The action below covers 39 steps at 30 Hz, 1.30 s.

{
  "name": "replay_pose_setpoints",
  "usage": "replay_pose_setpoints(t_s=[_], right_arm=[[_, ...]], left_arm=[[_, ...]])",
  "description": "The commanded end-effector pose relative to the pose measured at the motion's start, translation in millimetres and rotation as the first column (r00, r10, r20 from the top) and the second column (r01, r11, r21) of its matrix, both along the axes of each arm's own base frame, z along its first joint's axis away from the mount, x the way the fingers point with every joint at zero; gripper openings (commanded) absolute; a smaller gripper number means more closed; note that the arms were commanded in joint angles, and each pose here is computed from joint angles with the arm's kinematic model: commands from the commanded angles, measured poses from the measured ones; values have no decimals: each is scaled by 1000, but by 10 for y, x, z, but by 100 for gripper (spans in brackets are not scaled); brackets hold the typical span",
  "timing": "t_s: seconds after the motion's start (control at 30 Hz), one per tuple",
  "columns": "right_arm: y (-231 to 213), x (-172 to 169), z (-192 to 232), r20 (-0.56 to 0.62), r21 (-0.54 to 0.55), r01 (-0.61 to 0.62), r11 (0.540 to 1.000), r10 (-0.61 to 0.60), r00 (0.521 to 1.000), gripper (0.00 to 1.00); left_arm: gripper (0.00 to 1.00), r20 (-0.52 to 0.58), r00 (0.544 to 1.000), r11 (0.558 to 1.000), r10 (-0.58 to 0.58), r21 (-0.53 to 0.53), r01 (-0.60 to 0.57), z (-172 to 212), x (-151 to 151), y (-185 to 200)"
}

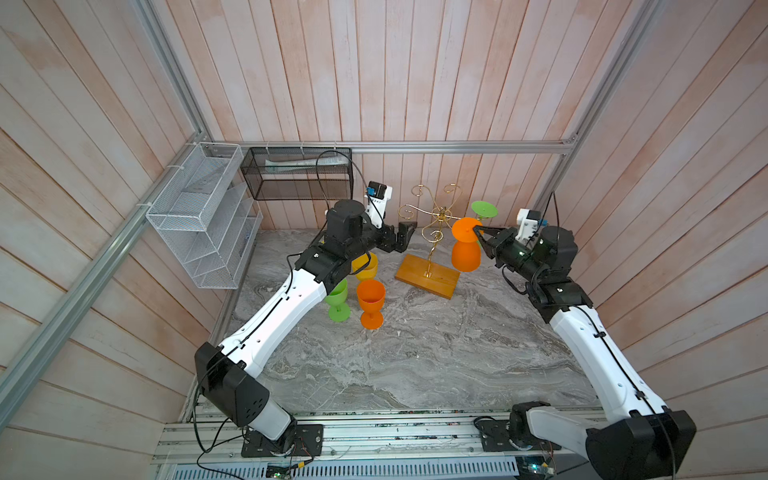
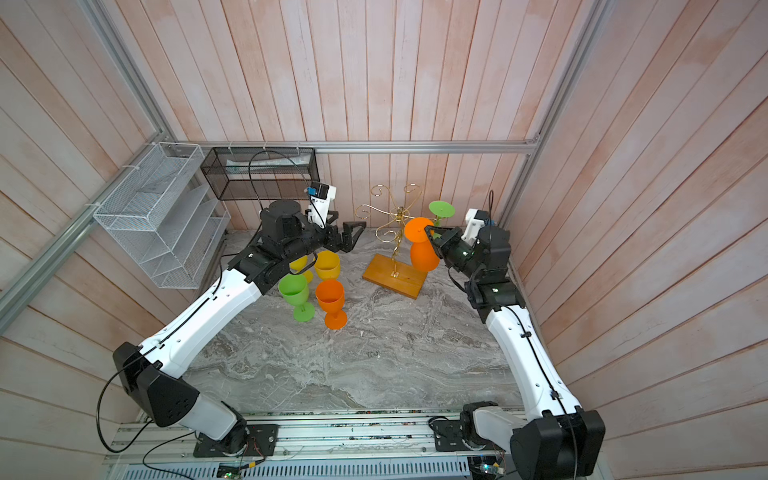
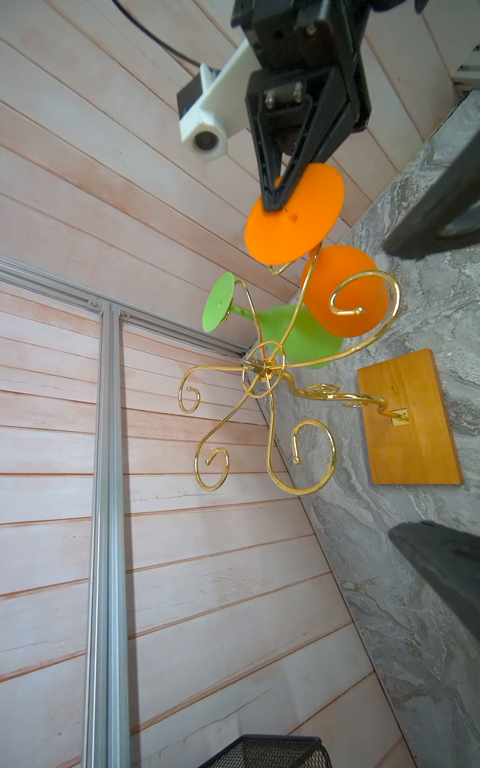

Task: Take the wine glass off the wine glass rack
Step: 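Pull the orange glass off its hook away from the rack with the right gripper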

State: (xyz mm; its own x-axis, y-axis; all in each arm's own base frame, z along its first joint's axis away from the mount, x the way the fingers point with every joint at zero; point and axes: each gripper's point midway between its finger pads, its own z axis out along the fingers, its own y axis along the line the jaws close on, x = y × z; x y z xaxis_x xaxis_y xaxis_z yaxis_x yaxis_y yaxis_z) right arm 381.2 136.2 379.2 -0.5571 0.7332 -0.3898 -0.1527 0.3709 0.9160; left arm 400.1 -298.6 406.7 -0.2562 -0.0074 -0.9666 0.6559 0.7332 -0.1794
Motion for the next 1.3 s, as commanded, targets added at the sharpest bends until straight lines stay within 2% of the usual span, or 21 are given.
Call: replay_pose_setpoints(t_s=[0.0,0.7,1.27], right_arm=[[26,54,224,66,9,-1,1000,0,998,0],[-85,412,307,89,-3,50,999,-49,995,0],[-688,507,367,116,-3,182,983,-181,977,0]], left_arm=[[100,37,999,1000,-6,-5,6,145,-48,3],[100,41,999,1000,-9,0,9,148,-114,45],[100,39,999,1000,-15,5,15,178,-169,61]])
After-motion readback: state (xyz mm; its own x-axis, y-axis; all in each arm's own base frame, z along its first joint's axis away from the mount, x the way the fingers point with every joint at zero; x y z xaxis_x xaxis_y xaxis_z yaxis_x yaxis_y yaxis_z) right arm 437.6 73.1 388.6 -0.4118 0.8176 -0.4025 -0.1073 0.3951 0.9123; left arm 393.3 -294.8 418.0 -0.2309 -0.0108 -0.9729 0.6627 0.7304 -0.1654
